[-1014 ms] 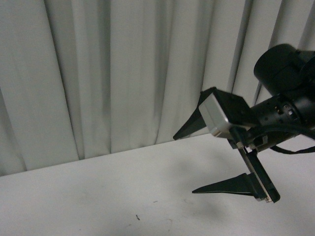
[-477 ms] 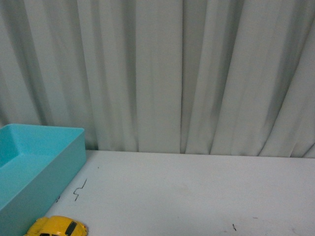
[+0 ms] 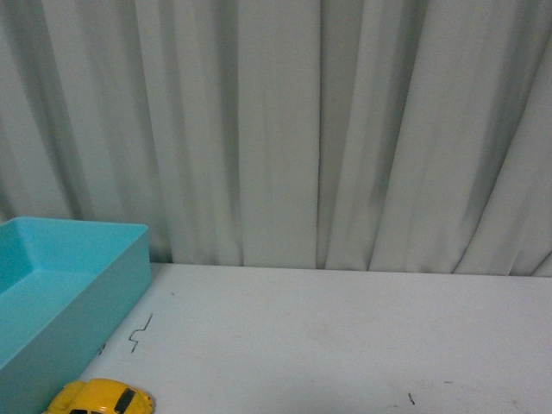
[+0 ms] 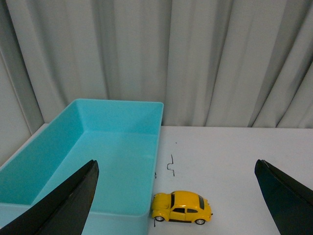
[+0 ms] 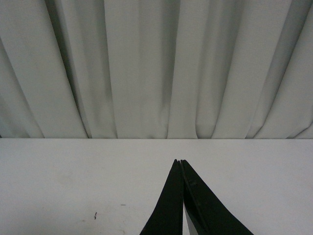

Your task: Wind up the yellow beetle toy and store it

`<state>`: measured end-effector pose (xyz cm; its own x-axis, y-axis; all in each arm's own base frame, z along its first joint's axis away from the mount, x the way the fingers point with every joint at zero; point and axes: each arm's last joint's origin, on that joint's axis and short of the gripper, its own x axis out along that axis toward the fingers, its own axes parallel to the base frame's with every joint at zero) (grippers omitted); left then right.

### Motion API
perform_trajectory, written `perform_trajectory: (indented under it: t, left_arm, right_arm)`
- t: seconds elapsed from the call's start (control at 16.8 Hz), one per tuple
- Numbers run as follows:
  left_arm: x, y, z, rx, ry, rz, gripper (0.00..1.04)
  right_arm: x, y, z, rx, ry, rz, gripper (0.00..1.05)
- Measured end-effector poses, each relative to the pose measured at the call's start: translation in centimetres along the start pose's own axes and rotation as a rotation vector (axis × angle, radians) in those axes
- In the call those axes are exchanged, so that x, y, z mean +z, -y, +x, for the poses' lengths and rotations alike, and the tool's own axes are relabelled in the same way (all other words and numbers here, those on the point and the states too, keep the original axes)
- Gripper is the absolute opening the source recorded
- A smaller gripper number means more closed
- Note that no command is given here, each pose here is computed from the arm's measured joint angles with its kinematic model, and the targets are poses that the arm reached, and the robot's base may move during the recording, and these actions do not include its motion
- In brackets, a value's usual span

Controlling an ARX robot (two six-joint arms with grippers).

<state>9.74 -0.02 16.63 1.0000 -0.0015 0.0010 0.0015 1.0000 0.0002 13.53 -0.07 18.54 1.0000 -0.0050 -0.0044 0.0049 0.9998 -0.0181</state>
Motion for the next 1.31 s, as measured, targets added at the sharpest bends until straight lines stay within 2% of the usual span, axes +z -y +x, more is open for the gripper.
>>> perform_trajectory:
  t: [0.48, 1.31]
  left_arm:
    - [0.0, 0.0, 0.0, 0.0, 0.0, 0.0, 0.98]
    - [0.0, 0.0, 0.0, 0.0, 0.0, 0.0, 0.98]
  right_arm:
    - [-1.7, 0.0, -1.6, 0.0, 0.002, 0.002, 0.02]
    - [-1.6, 0.0, -2.7, -0.001, 0.014, 0.003, 0.02]
